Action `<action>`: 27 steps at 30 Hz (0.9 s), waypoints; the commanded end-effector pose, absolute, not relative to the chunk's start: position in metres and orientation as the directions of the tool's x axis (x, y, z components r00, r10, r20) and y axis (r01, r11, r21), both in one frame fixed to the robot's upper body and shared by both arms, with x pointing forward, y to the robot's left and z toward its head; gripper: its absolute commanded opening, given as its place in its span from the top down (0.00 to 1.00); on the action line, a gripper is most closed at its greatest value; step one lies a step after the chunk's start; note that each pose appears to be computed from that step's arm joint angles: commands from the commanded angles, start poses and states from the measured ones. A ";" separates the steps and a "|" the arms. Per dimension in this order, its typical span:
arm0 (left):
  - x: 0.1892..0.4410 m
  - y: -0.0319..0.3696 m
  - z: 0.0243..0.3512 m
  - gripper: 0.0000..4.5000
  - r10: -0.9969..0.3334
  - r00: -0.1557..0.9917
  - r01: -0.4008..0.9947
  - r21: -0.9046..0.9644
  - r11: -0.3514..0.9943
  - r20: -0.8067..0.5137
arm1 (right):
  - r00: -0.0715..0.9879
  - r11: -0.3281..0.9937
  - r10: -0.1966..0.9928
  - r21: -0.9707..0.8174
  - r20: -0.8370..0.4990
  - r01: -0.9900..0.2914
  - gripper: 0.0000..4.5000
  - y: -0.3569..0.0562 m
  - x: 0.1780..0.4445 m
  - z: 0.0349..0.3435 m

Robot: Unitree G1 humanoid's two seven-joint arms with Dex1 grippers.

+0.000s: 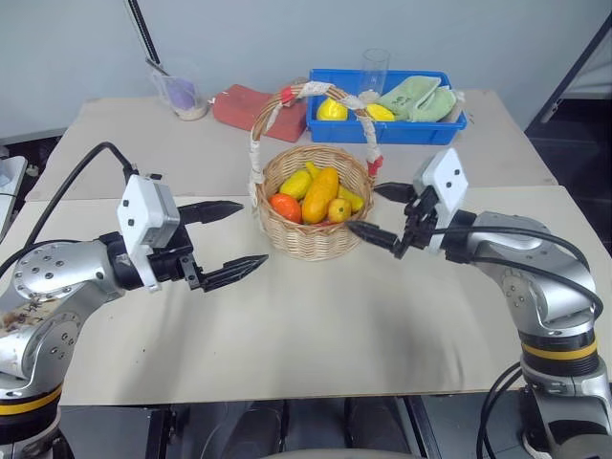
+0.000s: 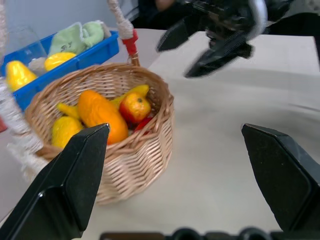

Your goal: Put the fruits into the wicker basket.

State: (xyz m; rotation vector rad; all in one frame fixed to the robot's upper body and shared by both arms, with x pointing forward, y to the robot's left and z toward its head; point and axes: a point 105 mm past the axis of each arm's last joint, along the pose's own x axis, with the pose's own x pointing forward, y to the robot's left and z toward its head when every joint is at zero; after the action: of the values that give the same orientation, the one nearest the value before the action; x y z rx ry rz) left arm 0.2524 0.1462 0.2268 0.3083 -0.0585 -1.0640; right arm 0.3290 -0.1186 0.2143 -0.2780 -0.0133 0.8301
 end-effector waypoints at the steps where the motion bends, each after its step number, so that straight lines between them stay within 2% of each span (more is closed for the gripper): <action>1: 0.253 0.142 0.234 0.00 -0.878 0.469 0.853 0.307 0.423 -0.094 | 0.769 0.752 0.637 -0.256 0.045 -0.608 0.00 -0.134 0.356 0.231; 4: 0.254 0.141 0.234 0.00 -0.880 0.464 0.854 0.312 0.416 -0.099 | 0.781 0.774 0.619 -0.235 0.083 -0.588 0.00 -0.134 0.373 0.232; 12: 0.257 0.140 0.234 0.00 -0.878 0.470 0.847 0.327 0.419 -0.092 | 0.751 0.761 0.645 -0.201 0.138 -0.617 0.00 -0.116 0.393 0.240; 16: 0.258 0.140 0.232 0.00 -0.872 0.481 0.840 0.330 0.430 -0.088 | 0.739 0.753 0.656 -0.194 0.151 -0.629 0.25 -0.112 0.394 0.241; 25: 0.258 0.139 0.230 0.00 -0.870 0.485 0.836 0.338 0.433 -0.087 | 0.708 0.727 0.686 -0.191 0.168 -0.660 0.95 -0.104 0.387 0.240; 27: 0.258 0.139 0.230 0.00 -0.871 0.484 0.836 0.338 0.431 -0.086 | 0.712 0.731 0.681 -0.221 0.173 -0.646 0.98 -0.107 0.387 0.241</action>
State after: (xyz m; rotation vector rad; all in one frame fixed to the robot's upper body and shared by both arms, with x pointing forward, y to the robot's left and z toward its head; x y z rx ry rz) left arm 0.2610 0.1415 0.2235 0.3317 -0.0627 -1.0621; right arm 0.3937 -0.1057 0.2185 -0.1105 -0.1422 0.7385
